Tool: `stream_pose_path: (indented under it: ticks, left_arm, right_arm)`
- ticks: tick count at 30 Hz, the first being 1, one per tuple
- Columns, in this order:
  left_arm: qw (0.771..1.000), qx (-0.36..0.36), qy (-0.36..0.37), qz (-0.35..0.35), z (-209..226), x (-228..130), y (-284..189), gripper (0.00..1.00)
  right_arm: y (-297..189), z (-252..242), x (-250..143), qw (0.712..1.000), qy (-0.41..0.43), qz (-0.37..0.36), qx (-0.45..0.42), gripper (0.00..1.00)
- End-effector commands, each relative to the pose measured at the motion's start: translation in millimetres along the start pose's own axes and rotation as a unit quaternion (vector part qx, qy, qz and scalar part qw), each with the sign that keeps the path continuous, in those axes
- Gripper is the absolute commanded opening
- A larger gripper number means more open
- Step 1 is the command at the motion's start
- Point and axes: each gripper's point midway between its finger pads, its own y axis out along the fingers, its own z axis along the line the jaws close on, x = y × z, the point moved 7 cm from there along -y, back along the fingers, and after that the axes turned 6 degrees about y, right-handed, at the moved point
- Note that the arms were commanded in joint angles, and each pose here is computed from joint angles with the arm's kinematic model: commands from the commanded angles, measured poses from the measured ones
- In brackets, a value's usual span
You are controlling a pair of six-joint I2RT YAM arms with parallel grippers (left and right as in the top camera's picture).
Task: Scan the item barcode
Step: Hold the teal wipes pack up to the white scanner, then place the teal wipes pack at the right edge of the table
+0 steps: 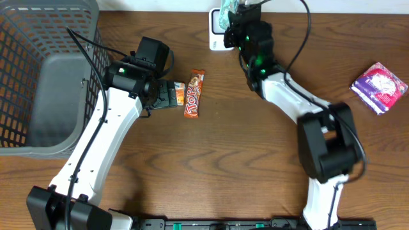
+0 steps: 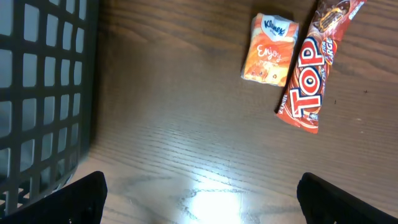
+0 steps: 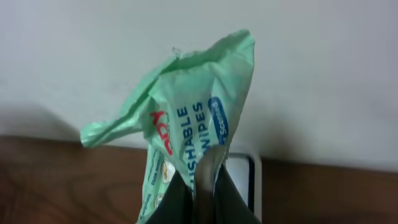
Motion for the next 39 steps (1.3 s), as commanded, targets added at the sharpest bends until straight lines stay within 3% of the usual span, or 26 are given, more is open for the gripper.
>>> stream_pose_path:
  ticks: [1,8,15,18,22,26,35,39]
  left_arm:
    - [1.0,0.006,0.002,0.003,1.8,0.0,1.8,0.98]
    - [1.0,0.006,0.002,0.003,1.7,0.1,1.8,0.98]
    - [1.0,0.006,0.002,0.003,1.8,0.0,1.8,0.98]
    - [1.0,0.006,0.002,0.003,1.8,0.0,1.8,0.98]
    - [1.0,0.006,0.002,0.003,1.8,0.0,1.8,0.98]
    - [1.0,0.006,0.002,0.003,1.8,0.0,1.8,0.98]
    - [1.0,0.006,0.002,0.003,1.8,0.0,1.8,0.98]
    - [1.0,0.006,0.002,0.003,1.8,0.0,1.8,0.98]
  right_arm:
    - [29.7,-3.8,1.7,0.999,0.039,0.015,-0.011,0.01]
    - [67.9,1.2,10.7,0.996,0.016,0.082,-0.034,0.01]
    - [69.1,-3.5,14.4,0.994,0.003,0.099,-0.046,0.01]
    - [62.0,-26.2,20.7,0.989,0.021,0.107,-0.099,0.01]
    - [35.0,-87.9,32.6,0.959,0.052,0.124,-0.25,0.01]
    - [2.9,-154.8,31.7,0.919,0.049,0.181,-0.348,0.01]
    - [-76.9,-272.1,20.5,0.829,0.017,0.342,-0.441,0.01]
    - [-104.5,-311.1,13.4,0.813,0.05,0.379,-0.438,0.01]
